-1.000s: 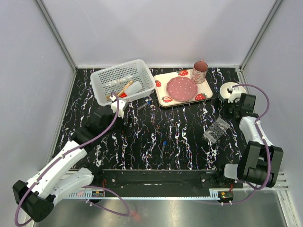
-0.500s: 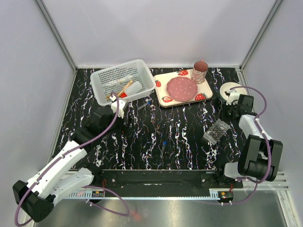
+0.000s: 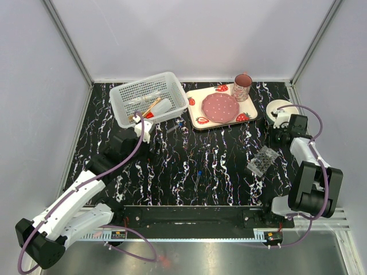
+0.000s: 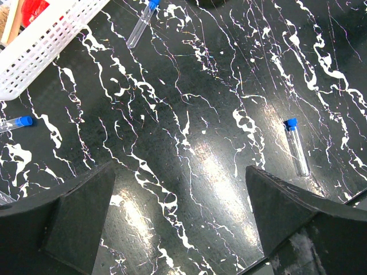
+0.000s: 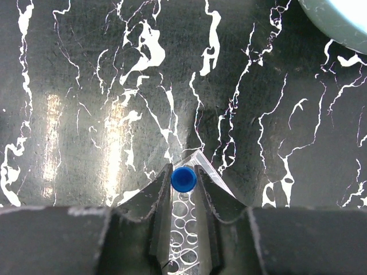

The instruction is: Organize the chemistry lab equipment

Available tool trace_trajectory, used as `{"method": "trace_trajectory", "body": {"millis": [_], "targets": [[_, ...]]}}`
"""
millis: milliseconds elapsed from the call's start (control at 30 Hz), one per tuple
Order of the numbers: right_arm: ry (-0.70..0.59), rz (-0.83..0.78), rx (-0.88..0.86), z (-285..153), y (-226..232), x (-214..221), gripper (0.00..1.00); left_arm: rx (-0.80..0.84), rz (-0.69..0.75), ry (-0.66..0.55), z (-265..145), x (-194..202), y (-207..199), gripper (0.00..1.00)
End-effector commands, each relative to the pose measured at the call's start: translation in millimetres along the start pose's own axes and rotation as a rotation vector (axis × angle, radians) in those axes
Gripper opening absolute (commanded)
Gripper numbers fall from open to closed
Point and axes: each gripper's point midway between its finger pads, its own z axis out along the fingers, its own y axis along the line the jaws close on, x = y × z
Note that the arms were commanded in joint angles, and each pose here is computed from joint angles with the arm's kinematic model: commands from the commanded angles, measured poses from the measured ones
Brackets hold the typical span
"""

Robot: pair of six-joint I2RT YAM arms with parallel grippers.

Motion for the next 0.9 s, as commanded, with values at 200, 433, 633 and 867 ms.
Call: {"method": "trace_trajectory", "body": {"millis": [200,433,633,867], "targets": [[-0.054,-0.054,-0.009,-20,1,-14,0.27,0.026,0.012,-0.018,1,-4,-4,0.99],[-0.077,-0.065,-0.013,-27,1,-18,0.29,0.031,0.012,-0.019,1,-5,-5,0.99],[-0.120,-0.087,-0.024,-39,6,-27,0.45,0.035,0.012,-0.017,1,-3,-6,0.99],[-0.155,-0.108,-0.061,-47,13,-43,0.48,0.044,0.012,-0.013,2,-3,-7,0.99]]}}
